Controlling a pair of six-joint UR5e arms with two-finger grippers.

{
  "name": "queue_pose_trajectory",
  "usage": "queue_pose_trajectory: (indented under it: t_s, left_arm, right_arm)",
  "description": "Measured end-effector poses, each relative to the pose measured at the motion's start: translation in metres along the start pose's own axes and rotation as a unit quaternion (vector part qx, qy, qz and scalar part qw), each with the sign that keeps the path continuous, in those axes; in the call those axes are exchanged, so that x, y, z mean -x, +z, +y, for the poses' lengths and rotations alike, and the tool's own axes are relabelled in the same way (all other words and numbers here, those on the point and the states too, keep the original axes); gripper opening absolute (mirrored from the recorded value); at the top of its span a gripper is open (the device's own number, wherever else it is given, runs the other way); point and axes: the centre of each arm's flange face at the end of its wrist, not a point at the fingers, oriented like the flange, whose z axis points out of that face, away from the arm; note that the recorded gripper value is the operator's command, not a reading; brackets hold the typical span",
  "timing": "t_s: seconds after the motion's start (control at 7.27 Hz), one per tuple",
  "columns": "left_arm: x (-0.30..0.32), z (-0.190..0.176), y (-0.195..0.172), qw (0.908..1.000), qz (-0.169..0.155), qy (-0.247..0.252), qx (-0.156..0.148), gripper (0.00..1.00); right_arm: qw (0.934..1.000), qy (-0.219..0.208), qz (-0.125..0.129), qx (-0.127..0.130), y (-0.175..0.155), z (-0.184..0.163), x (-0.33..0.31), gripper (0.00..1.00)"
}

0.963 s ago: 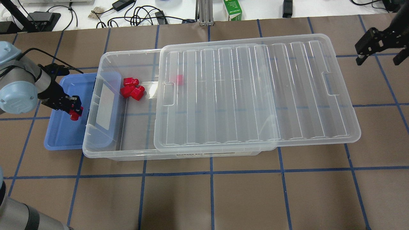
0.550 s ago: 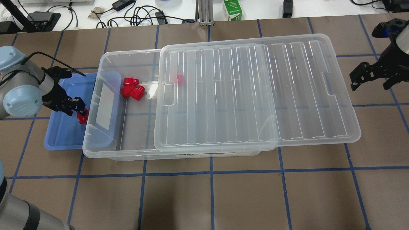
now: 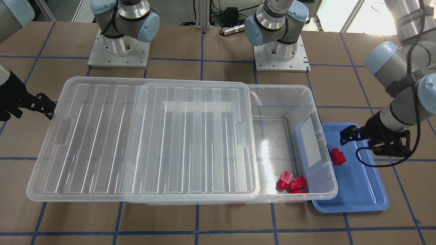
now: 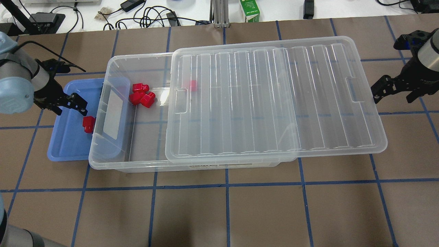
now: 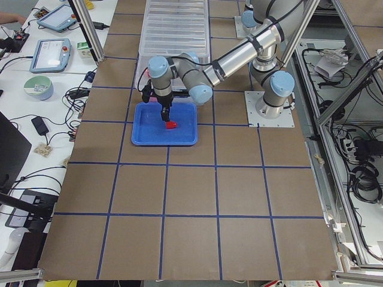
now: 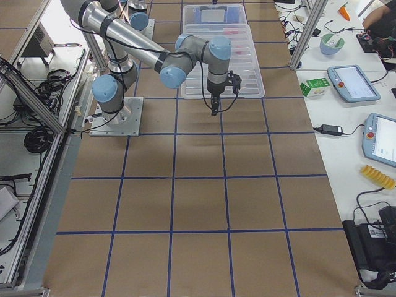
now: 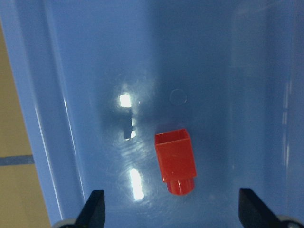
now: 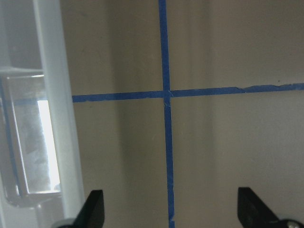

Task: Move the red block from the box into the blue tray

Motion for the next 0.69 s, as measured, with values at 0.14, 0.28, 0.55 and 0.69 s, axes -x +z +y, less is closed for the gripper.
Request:
queue_pose_trajectory:
  t_s: [0.14,0.28,0.55,0.69]
  left_arm:
    - [-0.037,-0.004,-0.047,0.9999,-0.003,-0.013,0.004,1.00]
    - [-0.080,-0.004,-0.078,0.9998,-0.007,-0.021,0.003,1.00]
    - [-0.168,0.006,-0.109,0.9996,-0.015,-0.024,-0.009,1.00]
    - [-0.201,0.015,-0.117,0.9996,-0.016,-0.019,-0.015,1.00]
  right_arm:
    - [1.0000,0.004,-0.004,0.002,0.002,0.001,0.004,1.00]
    - [0.9999,0.005,-0.011,0.003,0.005,0.001,0.010,1.00]
    - [0.9996,-0.006,-0.025,0.007,0.013,-0.002,0.041,1.00]
    - [0.9995,-0.010,-0.028,0.006,0.014,-0.003,0.066,1.00]
